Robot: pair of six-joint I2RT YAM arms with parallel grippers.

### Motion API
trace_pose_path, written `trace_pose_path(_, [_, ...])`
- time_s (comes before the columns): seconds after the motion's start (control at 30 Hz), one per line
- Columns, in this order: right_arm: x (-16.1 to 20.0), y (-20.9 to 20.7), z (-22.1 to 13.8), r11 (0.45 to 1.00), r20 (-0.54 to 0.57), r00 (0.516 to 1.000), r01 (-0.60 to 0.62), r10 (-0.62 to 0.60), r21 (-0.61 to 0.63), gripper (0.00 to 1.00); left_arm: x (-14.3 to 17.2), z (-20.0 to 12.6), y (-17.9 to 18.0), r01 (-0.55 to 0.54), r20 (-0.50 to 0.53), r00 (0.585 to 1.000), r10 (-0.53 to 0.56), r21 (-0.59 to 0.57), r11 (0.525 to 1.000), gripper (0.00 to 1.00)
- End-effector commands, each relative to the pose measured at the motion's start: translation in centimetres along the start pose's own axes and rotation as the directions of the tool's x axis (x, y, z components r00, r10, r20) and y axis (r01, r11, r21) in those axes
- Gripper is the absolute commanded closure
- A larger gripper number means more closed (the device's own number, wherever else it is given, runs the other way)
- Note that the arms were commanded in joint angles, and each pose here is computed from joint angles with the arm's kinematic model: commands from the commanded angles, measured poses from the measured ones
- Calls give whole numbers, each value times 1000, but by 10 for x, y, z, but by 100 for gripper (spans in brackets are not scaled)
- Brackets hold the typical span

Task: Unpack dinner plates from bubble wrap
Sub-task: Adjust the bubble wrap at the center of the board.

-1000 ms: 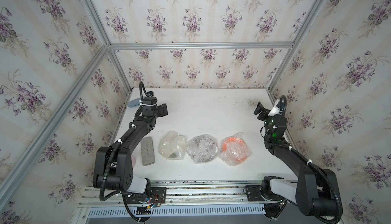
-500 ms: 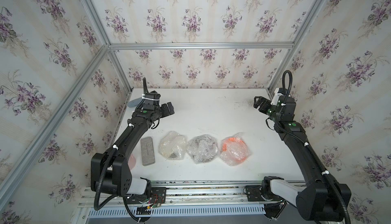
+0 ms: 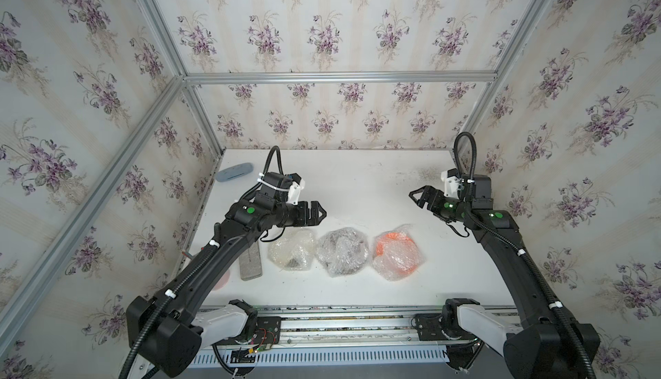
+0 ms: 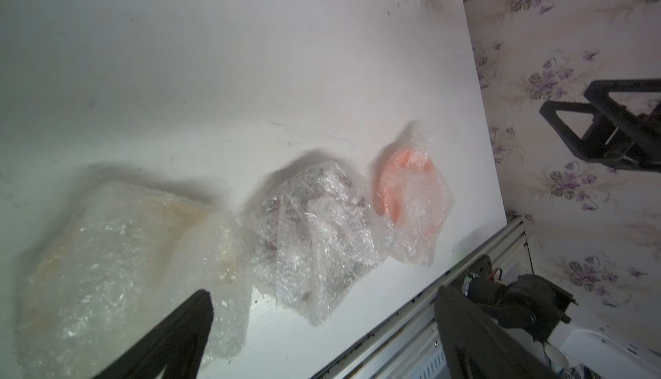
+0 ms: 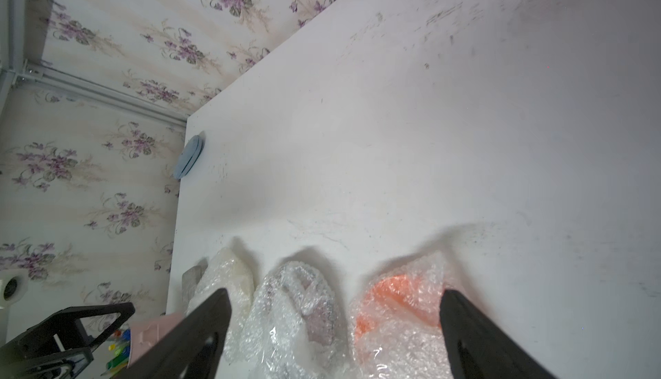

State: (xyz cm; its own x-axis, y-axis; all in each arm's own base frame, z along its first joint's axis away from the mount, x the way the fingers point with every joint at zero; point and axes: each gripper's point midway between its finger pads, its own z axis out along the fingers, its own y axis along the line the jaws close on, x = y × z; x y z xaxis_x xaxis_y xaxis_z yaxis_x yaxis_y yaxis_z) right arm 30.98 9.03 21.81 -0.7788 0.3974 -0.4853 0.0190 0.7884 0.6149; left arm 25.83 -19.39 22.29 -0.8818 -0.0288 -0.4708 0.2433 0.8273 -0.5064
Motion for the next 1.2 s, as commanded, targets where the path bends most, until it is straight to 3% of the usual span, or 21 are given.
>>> trace_pose_path(0.0, [26, 8, 4, 998, -105, 993, -49, 46, -28, 8, 41, -10, -2, 70, -91, 993, -72, -27, 997, 1])
trace_pose_path(0.23, [73, 29, 11, 999, -220, 975, 18, -26, -40, 9, 104, -25, -3, 167, -124, 978, -167, -11, 986, 1])
trace_pose_path(0.4, [103, 15, 0, 1000, -282, 959, 25, -19, 18, 9, 131, -22, 3, 175, -143, 974, -176, -22, 984, 1])
trace_pose_path(0.67, [153, -18, -5, 987, -336, 932, -101, 138, 126, 10, 139, -5, -6, 139, -238, 962, -135, 1, 990, 1])
trace_pose_path(0.8, [175, -35, 0, 961, -344, 903, -202, 257, 188, 11, 145, 10, -23, 182, -299, 943, -147, 93, 979, 1])
trace_pose_path(0.9, [179, -43, 0, 948, -319, 904, -214, 283, 235, 11, 144, 21, -36, 191, -321, 938, -130, 166, 967, 1])
trace_pose_path(1.17, [169, -41, 5, 947, -278, 917, -229, 288, 224, 11, 158, 65, -65, 133, -469, 882, -39, 169, 977, 1])
